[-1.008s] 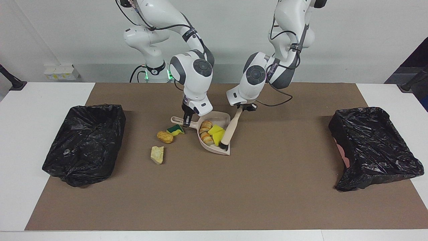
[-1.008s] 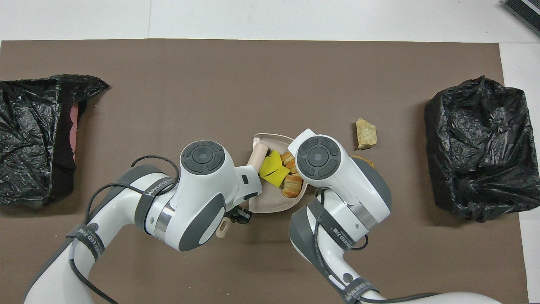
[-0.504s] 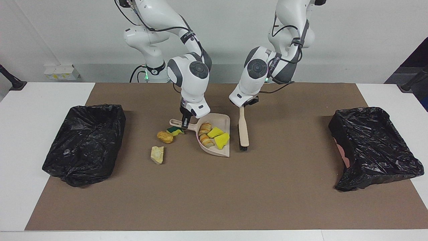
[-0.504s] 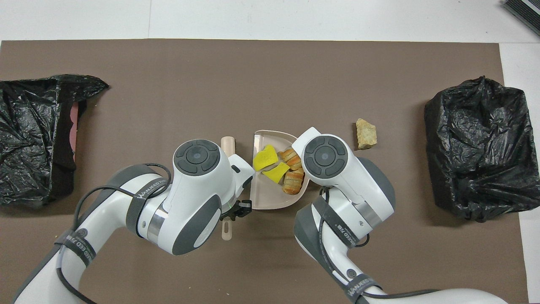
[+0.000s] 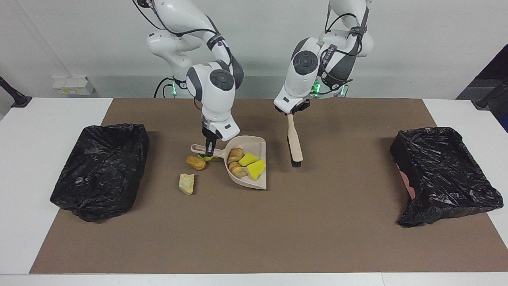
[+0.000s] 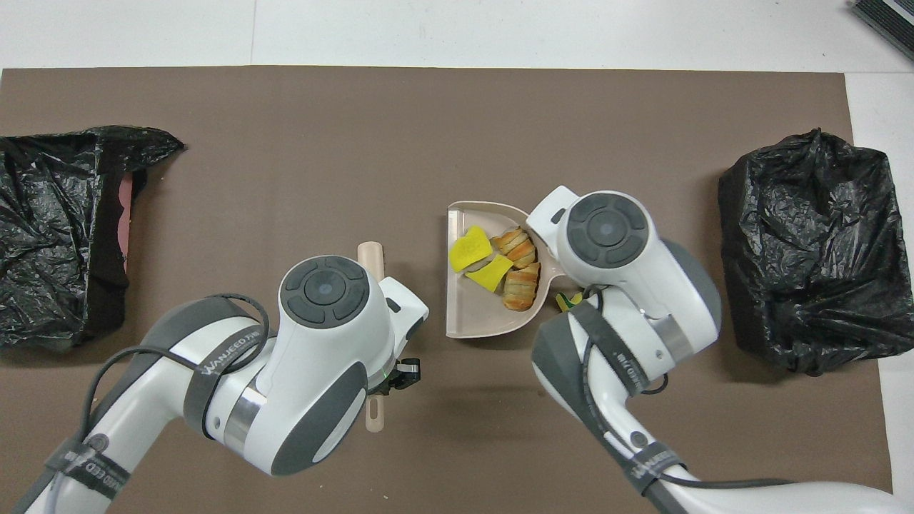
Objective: Sweep and dump trash in bin
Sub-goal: 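Carry the loaded dustpan to the nearby black bag with the right gripper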
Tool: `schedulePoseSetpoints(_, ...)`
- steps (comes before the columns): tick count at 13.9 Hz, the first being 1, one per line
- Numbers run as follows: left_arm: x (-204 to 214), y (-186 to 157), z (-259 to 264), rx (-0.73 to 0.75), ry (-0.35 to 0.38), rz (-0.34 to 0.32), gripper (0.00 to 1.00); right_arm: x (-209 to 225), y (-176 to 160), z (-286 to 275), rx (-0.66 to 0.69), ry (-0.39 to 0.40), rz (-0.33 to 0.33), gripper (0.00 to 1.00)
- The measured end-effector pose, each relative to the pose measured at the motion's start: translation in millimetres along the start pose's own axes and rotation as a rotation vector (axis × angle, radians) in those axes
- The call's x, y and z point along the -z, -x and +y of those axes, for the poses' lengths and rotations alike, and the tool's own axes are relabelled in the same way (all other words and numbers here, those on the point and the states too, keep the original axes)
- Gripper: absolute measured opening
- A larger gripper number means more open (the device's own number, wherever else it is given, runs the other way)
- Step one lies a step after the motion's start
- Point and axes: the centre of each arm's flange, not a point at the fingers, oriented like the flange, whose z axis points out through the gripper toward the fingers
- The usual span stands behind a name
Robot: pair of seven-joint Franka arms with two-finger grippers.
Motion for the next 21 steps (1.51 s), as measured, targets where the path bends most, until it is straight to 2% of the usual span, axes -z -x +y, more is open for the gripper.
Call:
schedulePoseSetpoints(3, -28.2, 31.0, 18.7, -0.041, -0.003, 0.071, 0.27, 10.5, 71.4, 26.0, 0.049, -0.016, 0.036, 0.32)
schedulePoseSetpoints(7, -72.9, 84.7, 38.8, -0.059, -0.065, 0.084, 0.27, 17.3, 151.5, 47.3, 0.072, -0.016, 0.047, 0.32)
schedulePoseSetpoints(11, -110.5, 134.8, 68.6, -0.058, -0.042, 0.089, 0.27, 40.4, 208.4, 53.8, 0.071, -0.035, 0.049, 0.32)
schedulePoseSetpoints(14, -119.2, 161.8, 79.8, -0.042, -0.042, 0.095, 0.27, 56.8, 261.1, 51.3, 0.059, -0.013, 0.047, 0.32)
schedulePoseSetpoints(17, -122.3, 172.7, 80.7, -0.046, -0.037, 0.087, 0.27, 62.4, 322.6, 45.6, 0.048, 0.003, 0.042, 0.32)
schedulePoseSetpoints(21, -130.7, 170.9, 74.1, -0.035, -0.048, 0.071, 0.27, 48.1, 415.0, 26.2, -0.019, -0.017, 0.019, 0.32)
